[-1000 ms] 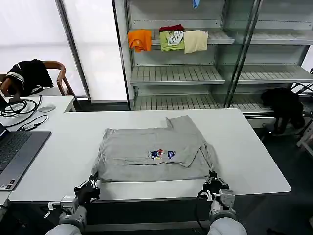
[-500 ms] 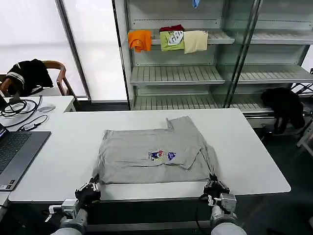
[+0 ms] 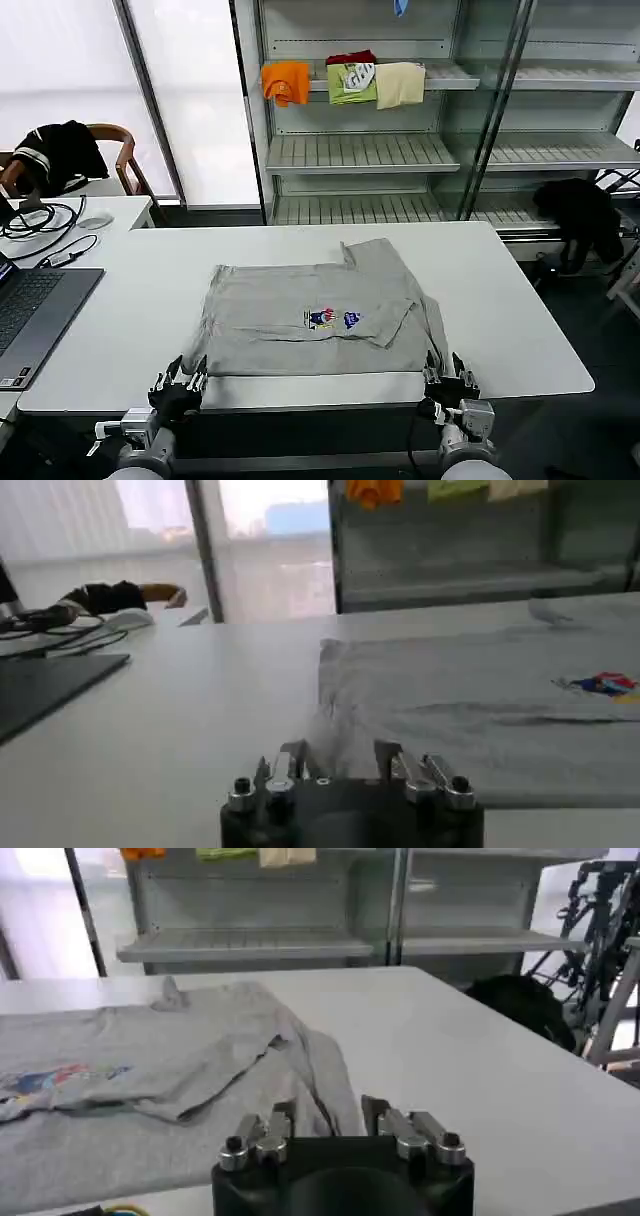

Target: Fold and organize the clothes.

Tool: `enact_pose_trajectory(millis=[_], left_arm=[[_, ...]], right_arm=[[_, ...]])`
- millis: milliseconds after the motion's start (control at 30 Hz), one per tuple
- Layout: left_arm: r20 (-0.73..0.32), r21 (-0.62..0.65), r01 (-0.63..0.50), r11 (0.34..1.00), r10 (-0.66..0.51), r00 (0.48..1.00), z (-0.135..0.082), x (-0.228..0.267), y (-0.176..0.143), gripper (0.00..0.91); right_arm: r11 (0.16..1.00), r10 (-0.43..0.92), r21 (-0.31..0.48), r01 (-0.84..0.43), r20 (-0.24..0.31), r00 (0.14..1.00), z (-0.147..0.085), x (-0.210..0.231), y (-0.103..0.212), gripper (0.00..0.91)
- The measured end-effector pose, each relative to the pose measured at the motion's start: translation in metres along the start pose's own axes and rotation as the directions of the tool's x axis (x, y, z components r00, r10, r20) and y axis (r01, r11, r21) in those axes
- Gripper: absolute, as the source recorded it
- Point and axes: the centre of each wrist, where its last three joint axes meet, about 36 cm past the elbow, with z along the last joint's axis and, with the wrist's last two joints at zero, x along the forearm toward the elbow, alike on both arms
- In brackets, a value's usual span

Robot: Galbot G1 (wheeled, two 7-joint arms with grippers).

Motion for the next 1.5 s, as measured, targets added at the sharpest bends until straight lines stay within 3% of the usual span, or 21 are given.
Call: enact_pose_trajectory(millis=[267,467,700,967,1167,1500], left_arm=[[0.043,-0.001,0.011,1.0,-0.011,0.999,-0.017,-0.001,0.008,0.907],[0.094,-0.016,0.0,1.0,0.001,0.996,-0.043,-0.01,0.024,0.907],[0.143,-0.069,-0.063,0.996,0.072,0.987,-0.076,-0.034,0.043,0.907],[0.149,-0.066,-0.156,0.986,0.164,0.975,-0.107,-0.087,0.053,0.907],[0.143,-0.057,-0.204,0.977,0.21,0.967,-0.129,-0.135,0.053,0.907],[0.091,-0.047,-0.224,0.974,0.227,0.97,-0.147,-0.21,0.052,0.907]], right_arm=[[1.0,0.009,-0.011,-0.009,0.081,0.997,-0.022,-0.011,-0.016,0.907],[1.0,-0.005,-0.005,0.006,0.13,0.991,-0.046,-0.041,-0.032,0.907],[0.999,-0.045,0.028,0.041,0.171,0.984,-0.087,-0.098,-0.045,0.907],[0.99,-0.136,0.06,0.126,0.21,0.968,-0.139,-0.162,-0.028,0.907],[0.985,-0.162,0.088,0.147,0.196,0.967,-0.171,-0.215,-0.005,0.907],[0.986,-0.135,0.115,0.125,0.09,0.987,-0.193,-0.302,0.035,0.907]])
